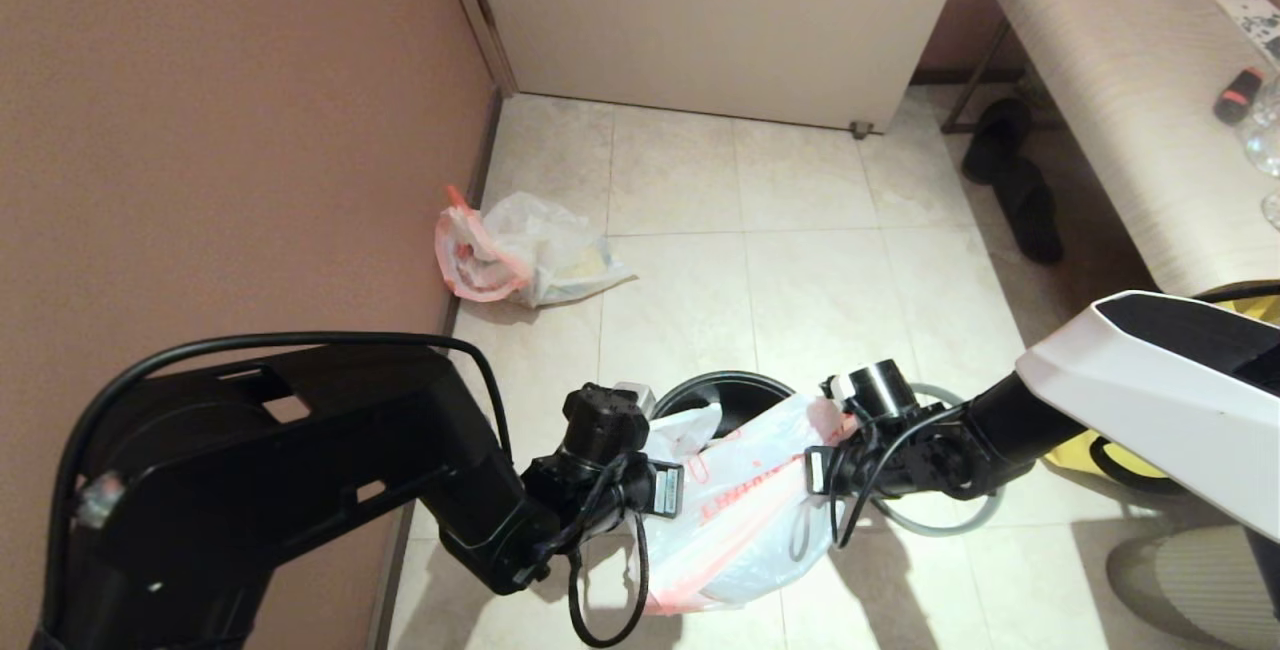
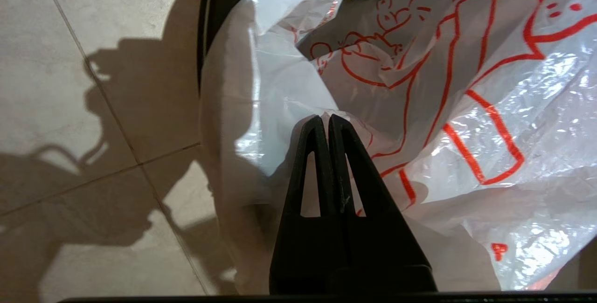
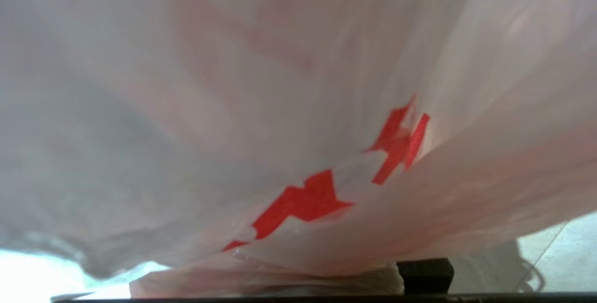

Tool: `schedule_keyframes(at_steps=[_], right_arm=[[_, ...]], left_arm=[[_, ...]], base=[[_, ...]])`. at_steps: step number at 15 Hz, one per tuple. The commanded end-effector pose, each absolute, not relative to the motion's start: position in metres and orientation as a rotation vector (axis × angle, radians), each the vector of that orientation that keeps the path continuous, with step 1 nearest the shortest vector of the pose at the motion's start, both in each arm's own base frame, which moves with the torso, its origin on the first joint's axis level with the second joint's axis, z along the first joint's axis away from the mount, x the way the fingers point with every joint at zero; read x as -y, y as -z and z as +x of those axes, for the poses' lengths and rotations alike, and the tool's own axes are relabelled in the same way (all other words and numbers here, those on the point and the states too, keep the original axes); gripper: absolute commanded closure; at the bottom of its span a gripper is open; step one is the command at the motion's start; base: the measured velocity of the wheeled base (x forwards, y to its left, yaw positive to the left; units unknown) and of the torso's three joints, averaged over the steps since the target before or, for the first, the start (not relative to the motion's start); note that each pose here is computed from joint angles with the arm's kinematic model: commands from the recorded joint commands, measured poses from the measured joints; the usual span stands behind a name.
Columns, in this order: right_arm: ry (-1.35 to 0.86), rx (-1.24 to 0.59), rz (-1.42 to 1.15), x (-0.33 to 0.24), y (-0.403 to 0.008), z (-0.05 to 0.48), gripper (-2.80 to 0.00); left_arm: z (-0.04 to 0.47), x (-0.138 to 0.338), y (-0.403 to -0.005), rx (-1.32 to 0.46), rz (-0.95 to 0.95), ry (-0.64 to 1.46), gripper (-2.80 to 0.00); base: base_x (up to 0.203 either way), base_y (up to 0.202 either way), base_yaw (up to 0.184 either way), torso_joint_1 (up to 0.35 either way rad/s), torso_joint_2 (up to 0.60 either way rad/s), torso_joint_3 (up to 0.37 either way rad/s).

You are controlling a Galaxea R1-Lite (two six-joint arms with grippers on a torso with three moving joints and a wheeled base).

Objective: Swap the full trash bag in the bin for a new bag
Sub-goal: Put the new garbage bag on the trash can

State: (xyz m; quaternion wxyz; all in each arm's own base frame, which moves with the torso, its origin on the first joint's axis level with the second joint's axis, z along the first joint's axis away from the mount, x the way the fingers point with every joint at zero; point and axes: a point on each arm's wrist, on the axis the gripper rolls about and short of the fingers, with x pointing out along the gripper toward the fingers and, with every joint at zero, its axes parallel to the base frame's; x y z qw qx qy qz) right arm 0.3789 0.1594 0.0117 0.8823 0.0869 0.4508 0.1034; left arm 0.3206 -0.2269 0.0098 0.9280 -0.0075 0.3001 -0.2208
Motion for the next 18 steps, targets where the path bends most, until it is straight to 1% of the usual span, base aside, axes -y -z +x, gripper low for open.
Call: schedule_keyframes(at_steps=[1,4,5,7,10,11,14,16,18], right_arm=[[-0.215,-0.938,0.184,-0.160,-0.011,0.379,0.00],[-0.212,-0.930,0.188,-0.158,-0.013,0.380,0.00],[-0.208,-0.930,0.191,-0.157,-0.013,0.381,0.00],[-0.201,-0.925,0.198,-0.154,-0.013,0.383,0.00],[-0.203,-0.925,0.197,-0.154,-0.014,0.382,0.00],[-0.203,-0.925,0.197,-0.154,-0.014,0.382,0.00],[-0.206,-0.927,0.194,-0.155,-0.014,0.381,0.00],[-0.205,-0.928,0.193,-0.155,-0.013,0.381,0.00],[-0.205,-0.929,0.193,-0.155,-0.013,0.381,0.00]], left_arm=[[0.325,0.228,-0.007,-0.614,-0.016,0.445,0.00],[0.304,0.207,-0.051,-0.553,-0.042,0.421,0.00],[0.291,0.194,-0.056,-0.563,-0.041,0.404,0.00],[0.279,0.165,-0.047,-0.598,-0.047,0.338,0.00],[0.294,0.156,-0.013,-0.600,-0.049,0.290,0.00],[0.302,0.155,-0.001,-0.596,-0.044,0.281,0.00],[0.326,0.164,0.014,-0.552,-0.029,0.286,0.00],[0.337,0.173,0.018,-0.523,-0.007,0.307,0.00],[0.336,0.183,0.014,-0.503,-0.004,0.335,0.00]], base=[[0.000,0.000,0.000,0.000,0.00,0.000],[0.000,0.000,0.000,0.000,0.00,0.000],[0.000,0.000,0.000,0.000,0.00,0.000],[0.000,0.000,0.000,0.000,0.00,0.000],[0.000,0.000,0.000,0.000,0.00,0.000],[0.000,0.000,0.000,0.000,0.00,0.000],[0.000,0.000,0.000,0.000,0.00,0.000],[0.000,0.000,0.000,0.000,0.00,0.000],[0.000,0.000,0.000,0.000,0.00,0.000]])
